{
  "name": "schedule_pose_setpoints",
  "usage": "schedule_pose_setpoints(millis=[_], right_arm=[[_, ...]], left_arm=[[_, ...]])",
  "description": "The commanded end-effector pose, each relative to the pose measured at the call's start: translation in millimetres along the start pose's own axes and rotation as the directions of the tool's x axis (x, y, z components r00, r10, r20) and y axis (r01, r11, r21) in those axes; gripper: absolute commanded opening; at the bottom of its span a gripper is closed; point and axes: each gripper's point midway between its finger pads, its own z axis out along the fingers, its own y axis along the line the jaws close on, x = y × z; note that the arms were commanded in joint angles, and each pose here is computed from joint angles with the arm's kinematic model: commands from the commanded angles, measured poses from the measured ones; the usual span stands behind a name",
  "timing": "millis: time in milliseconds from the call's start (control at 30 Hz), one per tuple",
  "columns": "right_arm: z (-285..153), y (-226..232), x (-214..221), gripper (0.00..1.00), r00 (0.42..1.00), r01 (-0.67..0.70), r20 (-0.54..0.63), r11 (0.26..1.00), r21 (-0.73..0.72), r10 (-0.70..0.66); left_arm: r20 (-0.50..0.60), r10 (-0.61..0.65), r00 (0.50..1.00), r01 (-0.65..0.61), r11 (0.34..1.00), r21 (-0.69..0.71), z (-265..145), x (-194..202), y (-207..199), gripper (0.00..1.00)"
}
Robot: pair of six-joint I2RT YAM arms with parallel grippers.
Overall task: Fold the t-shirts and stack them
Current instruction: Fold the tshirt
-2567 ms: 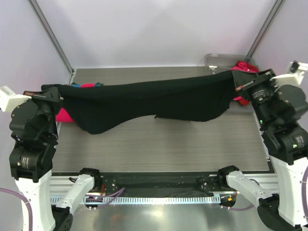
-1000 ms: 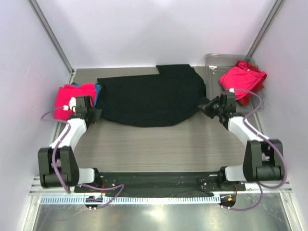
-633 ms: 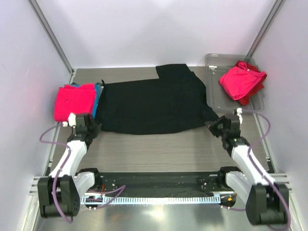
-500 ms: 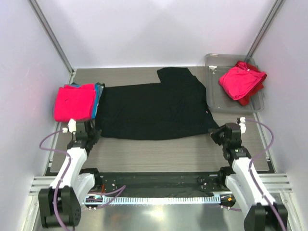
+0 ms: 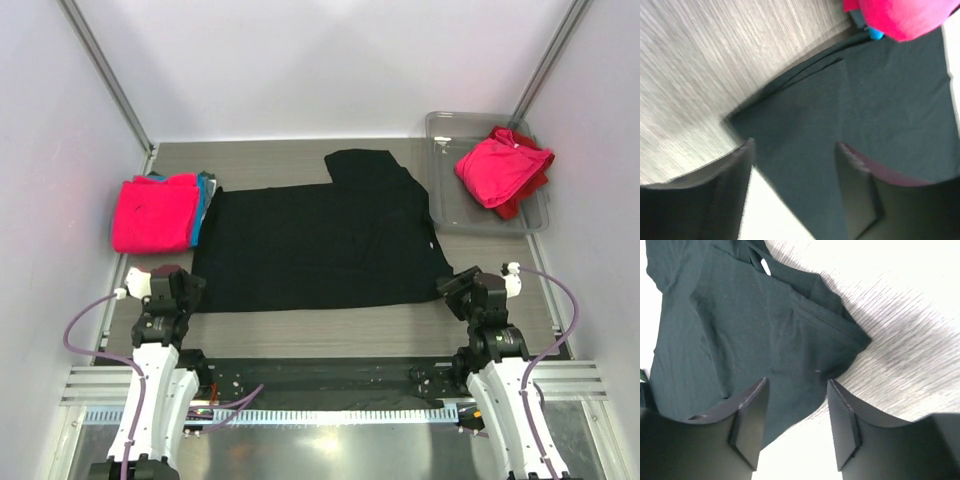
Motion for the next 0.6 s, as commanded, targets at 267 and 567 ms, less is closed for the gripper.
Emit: schedule_pose_setpoints(millis=[267, 567], right_arm=[[-15, 106, -68, 0.53, 0.945, 0.325, 0.103, 0.930, -0.175, -0.310], [23, 231, -106, 0.54, 0.876, 0.481, 0.122, 0.828, -0.289, -0.467]], left_arm=[[0.044, 0.174, 0.984, -0.179, 0.971, 0.156, -32, -43, -70, 0.86], [0.046, 0.279, 0.959, -0.276, 0.887, 0.371, -16, -59, -171, 0.99]])
